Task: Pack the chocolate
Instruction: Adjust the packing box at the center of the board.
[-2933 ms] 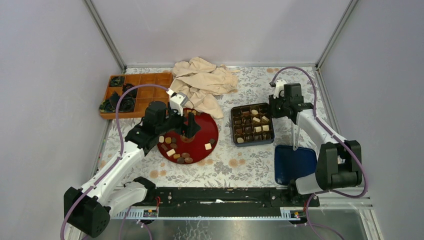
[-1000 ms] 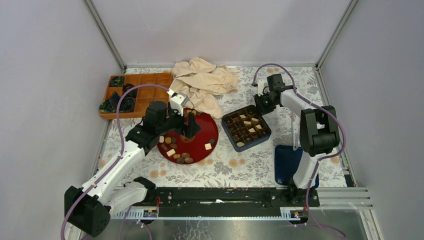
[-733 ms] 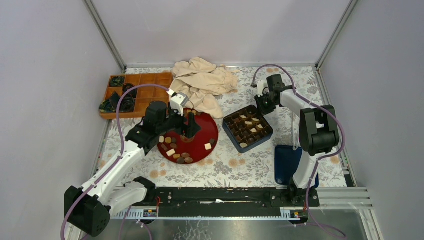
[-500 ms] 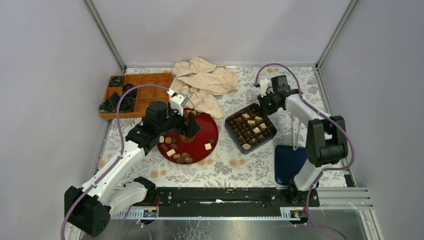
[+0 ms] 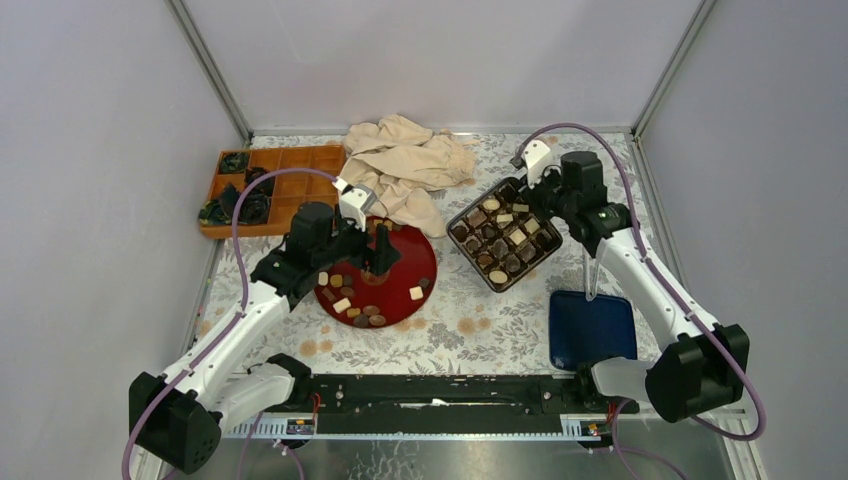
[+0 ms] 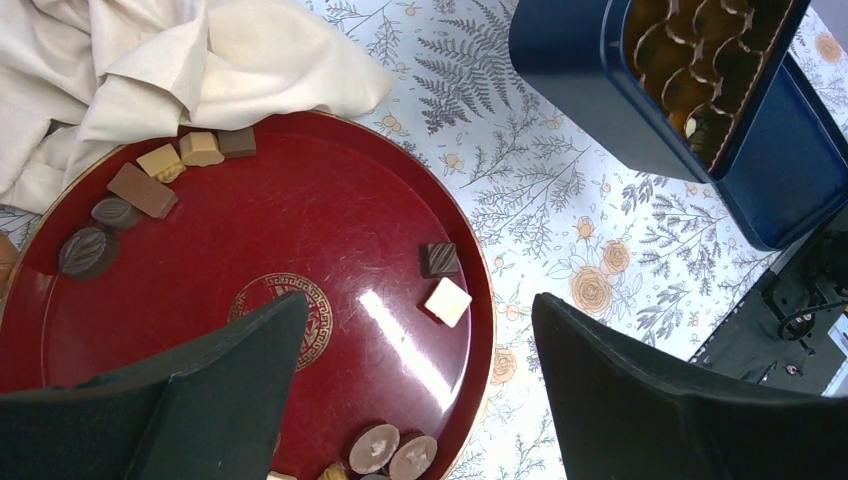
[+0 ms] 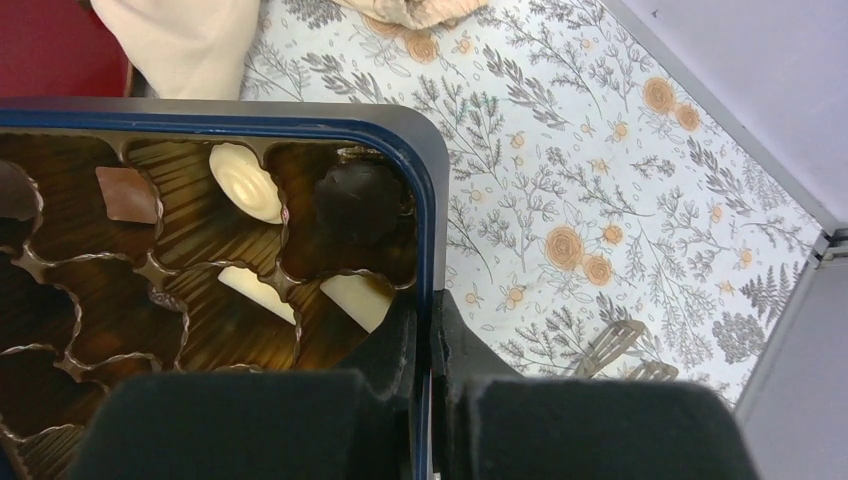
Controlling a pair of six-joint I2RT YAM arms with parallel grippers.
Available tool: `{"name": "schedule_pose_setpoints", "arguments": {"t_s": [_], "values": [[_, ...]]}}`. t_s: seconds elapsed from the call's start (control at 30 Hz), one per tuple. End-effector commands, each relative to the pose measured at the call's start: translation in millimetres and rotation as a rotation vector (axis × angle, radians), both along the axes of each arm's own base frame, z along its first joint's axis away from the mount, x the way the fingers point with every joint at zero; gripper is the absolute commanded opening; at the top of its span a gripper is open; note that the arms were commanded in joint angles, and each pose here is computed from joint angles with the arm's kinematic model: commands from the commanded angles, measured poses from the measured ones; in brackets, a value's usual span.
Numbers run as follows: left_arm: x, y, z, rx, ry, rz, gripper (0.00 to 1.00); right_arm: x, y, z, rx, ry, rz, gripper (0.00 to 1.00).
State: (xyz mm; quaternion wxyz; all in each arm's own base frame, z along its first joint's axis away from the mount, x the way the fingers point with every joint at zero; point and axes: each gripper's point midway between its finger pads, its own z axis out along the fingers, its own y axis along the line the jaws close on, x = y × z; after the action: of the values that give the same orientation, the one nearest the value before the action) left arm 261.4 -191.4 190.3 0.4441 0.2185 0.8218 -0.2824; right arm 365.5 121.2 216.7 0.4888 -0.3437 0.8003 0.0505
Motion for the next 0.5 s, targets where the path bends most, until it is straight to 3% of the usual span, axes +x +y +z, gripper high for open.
{"name": "schedule_pose_setpoints", "arguments": {"t_s": [0.0,0.47], "values": [[4.5,5.5,-4.9,0.014,-0.003,0.023,0.90,8.4,-2.2,31.6,-0.043,-0.153,-0.026,0.00],[6.9,7.6,-7.7,0.021,0.003,0.033,0.91,0.8,-4.1,36.5,-0.065,-0.191,-0.051,0.00]]}}
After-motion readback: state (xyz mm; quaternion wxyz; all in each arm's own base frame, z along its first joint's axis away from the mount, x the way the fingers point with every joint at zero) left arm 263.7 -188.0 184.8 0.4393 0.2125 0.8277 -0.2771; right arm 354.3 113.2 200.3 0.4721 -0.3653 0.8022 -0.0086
